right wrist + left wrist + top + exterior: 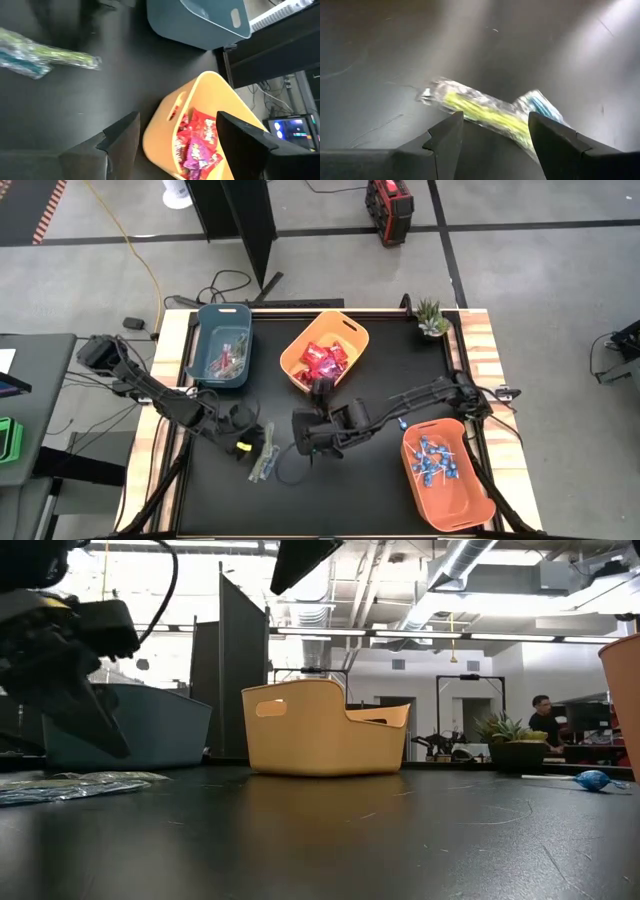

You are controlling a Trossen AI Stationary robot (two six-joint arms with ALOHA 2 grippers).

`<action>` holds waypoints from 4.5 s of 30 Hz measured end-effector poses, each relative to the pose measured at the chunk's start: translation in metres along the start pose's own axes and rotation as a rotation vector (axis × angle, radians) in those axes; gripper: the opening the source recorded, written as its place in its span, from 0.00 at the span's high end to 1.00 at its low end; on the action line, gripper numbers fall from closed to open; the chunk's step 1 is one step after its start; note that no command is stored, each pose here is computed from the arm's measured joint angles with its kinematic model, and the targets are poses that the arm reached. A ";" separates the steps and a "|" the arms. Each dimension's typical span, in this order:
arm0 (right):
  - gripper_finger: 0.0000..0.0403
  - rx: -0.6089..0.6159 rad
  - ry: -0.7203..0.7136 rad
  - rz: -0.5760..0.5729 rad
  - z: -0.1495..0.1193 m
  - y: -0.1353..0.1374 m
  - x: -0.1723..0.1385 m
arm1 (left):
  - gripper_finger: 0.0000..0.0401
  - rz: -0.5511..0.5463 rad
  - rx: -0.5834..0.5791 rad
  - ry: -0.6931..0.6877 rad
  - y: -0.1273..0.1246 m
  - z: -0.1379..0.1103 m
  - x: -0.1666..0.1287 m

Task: Sort candy
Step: Put the green gummy into the blue bin

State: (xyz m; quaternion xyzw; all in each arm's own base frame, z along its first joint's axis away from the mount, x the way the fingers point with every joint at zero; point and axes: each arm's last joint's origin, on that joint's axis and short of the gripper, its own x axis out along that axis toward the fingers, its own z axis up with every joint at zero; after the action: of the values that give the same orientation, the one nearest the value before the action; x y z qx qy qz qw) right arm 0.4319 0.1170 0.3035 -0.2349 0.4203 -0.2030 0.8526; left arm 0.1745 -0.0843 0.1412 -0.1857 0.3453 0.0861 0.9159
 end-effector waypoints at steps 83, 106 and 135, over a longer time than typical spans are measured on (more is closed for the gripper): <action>0.32 -0.030 -0.025 -0.411 -0.021 0.023 -0.016 | 1.00 -0.671 0.974 -0.779 -0.042 0.133 -0.173; 0.32 -0.031 -0.028 -0.408 -0.021 0.024 -0.017 | 0.97 1.006 0.019 -0.462 0.067 0.122 -0.147; 0.32 -0.043 0.079 -0.464 -0.043 0.013 -0.017 | 0.46 0.118 0.015 0.309 0.017 0.062 -0.039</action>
State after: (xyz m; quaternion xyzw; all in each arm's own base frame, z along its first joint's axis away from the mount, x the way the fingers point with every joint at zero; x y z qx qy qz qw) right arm 0.3889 0.1273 0.2834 -0.3352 0.3924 -0.3937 0.7607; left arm 0.1773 -0.0448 0.2054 -0.1692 0.4928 0.1075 0.8467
